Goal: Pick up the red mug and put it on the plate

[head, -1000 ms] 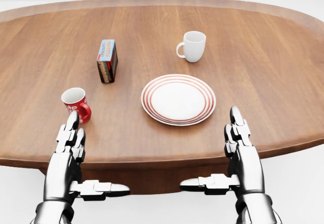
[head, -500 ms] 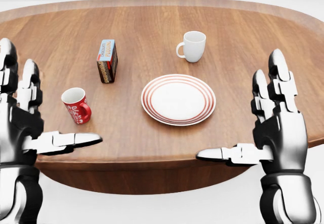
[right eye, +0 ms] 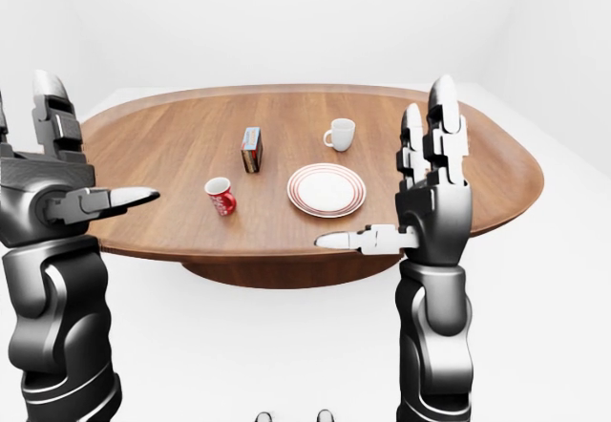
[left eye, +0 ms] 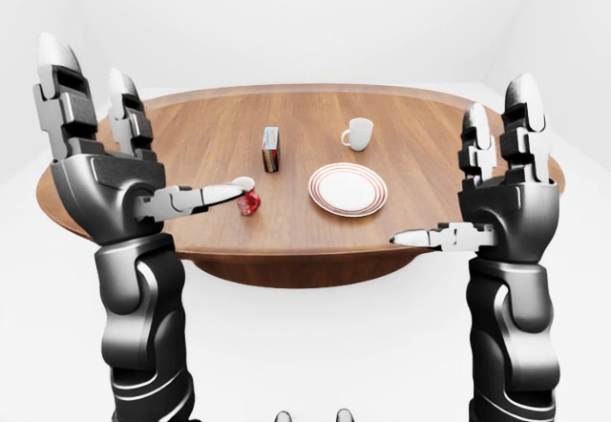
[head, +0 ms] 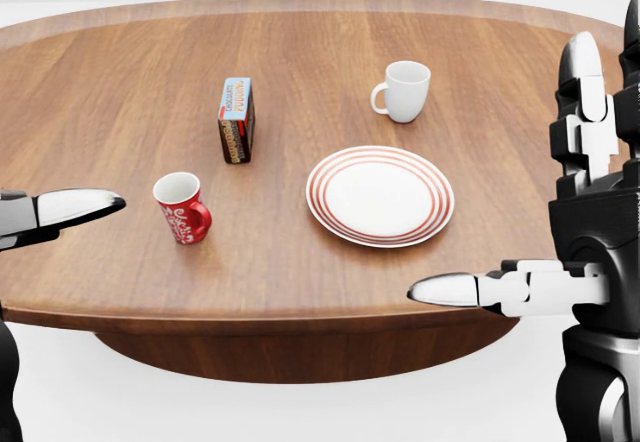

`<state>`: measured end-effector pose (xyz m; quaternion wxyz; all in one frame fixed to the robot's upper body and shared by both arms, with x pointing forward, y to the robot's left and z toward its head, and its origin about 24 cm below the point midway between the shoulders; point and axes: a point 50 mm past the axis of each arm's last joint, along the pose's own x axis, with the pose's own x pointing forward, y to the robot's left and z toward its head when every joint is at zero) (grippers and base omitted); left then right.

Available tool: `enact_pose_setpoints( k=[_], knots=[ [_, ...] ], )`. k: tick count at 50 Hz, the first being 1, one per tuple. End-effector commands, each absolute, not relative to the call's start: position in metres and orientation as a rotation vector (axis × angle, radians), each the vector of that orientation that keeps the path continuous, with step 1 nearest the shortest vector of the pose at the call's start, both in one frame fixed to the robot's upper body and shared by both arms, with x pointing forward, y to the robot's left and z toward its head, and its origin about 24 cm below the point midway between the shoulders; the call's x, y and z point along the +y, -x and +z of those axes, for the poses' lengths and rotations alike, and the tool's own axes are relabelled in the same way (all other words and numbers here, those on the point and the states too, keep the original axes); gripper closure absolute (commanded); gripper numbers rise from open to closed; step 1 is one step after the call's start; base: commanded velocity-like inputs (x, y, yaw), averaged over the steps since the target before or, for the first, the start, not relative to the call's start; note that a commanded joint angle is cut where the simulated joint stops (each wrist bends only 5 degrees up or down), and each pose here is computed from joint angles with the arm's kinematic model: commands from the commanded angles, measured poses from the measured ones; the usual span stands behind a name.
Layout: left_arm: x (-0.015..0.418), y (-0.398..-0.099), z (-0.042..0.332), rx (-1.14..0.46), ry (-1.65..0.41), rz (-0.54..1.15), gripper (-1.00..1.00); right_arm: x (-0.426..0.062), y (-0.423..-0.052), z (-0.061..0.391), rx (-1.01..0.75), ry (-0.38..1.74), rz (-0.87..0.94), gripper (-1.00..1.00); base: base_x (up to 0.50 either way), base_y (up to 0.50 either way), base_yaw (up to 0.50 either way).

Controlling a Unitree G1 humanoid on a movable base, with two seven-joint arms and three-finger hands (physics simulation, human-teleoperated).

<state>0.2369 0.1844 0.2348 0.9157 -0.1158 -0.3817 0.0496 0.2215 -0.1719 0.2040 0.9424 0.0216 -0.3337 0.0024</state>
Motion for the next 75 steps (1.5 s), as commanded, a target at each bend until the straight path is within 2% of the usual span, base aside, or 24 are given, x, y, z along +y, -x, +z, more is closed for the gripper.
enact_pose_setpoints(
  k=[1, 31, 42, 75],
  knots=[
    [0.1877, -0.2377, 0.2377, -0.794, 0.235, 0.114, -1.0, -0.17, -0.2178, 0.2095, -0.711, -0.042, 0.02, -1.0, 0.0, 0.5, 0.0],
    [0.1903, -0.2416, 0.2326, -0.766, 0.236, 0.127, -1.0, -0.1733, -0.2188, 0.2063, -0.694, -0.041, 0.0, -1.0, 0.0, 0.5, 0.0],
    [0.1909, -0.242, 0.2329, -0.766, 0.238, 0.131, -1.0, -0.1715, -0.2159, 0.2043, -0.688, -0.056, 0.039, -1.0, 0.0, 0.0, 0.0],
    [0.1936, -0.2419, 0.2317, -0.76, 0.245, 0.138, -1.0, -0.1684, -0.2146, 0.2087, -0.711, -0.047, 0.057, -1.0, 0.5, 0.0, 0.0]
  ],
)
